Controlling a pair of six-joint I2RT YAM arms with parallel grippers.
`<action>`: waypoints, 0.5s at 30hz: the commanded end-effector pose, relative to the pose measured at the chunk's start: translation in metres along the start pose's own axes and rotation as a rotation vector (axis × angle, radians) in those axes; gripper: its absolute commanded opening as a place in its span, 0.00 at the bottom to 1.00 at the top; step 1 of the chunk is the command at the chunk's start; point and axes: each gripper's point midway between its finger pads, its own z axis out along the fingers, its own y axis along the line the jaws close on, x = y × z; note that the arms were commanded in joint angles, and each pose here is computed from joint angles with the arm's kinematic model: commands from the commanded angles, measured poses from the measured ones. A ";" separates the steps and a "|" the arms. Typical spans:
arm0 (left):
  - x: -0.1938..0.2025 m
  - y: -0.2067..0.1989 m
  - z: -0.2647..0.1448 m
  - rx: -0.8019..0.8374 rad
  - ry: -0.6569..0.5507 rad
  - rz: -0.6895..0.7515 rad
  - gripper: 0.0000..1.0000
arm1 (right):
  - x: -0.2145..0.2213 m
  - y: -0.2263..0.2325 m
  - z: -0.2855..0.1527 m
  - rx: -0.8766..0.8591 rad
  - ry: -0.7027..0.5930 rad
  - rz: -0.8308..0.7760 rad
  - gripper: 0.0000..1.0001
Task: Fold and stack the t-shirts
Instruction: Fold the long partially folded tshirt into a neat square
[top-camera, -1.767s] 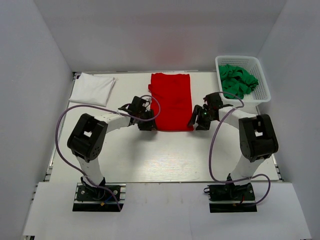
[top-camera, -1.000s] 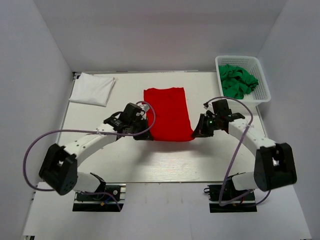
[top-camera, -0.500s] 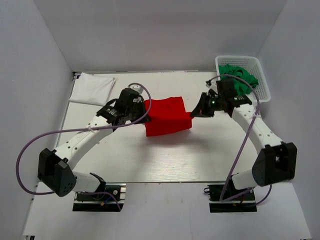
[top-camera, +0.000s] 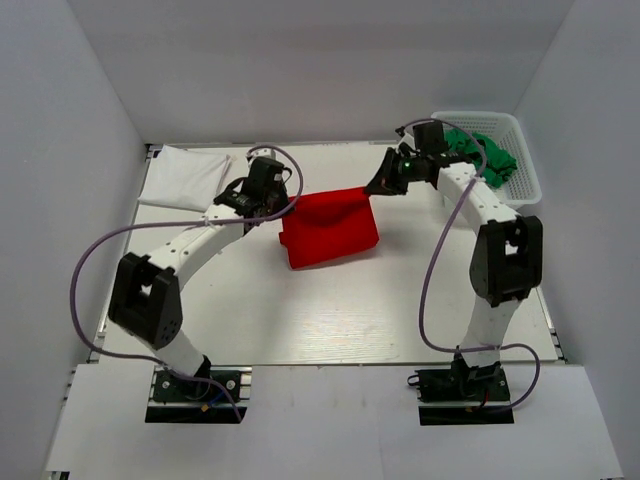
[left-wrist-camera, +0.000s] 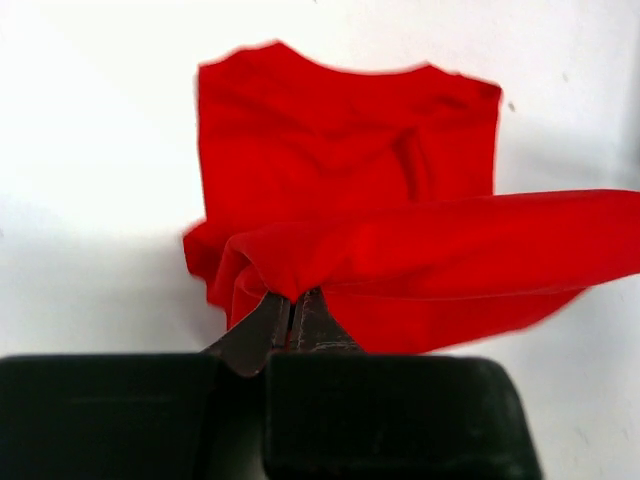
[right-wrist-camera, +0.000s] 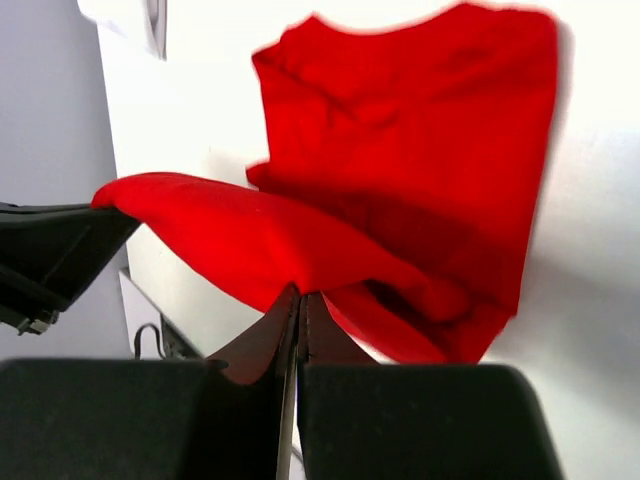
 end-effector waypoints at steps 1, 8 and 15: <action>-0.043 -0.002 0.008 -0.004 -0.111 -0.021 0.00 | -0.031 0.003 0.010 -0.033 -0.046 -0.007 0.00; -0.050 0.000 0.059 0.005 -0.077 -0.024 0.00 | -0.055 -0.027 0.040 0.022 -0.061 0.054 0.00; -0.057 -0.005 0.100 0.050 -0.061 -0.005 0.00 | -0.070 -0.057 0.058 0.072 -0.091 0.100 0.00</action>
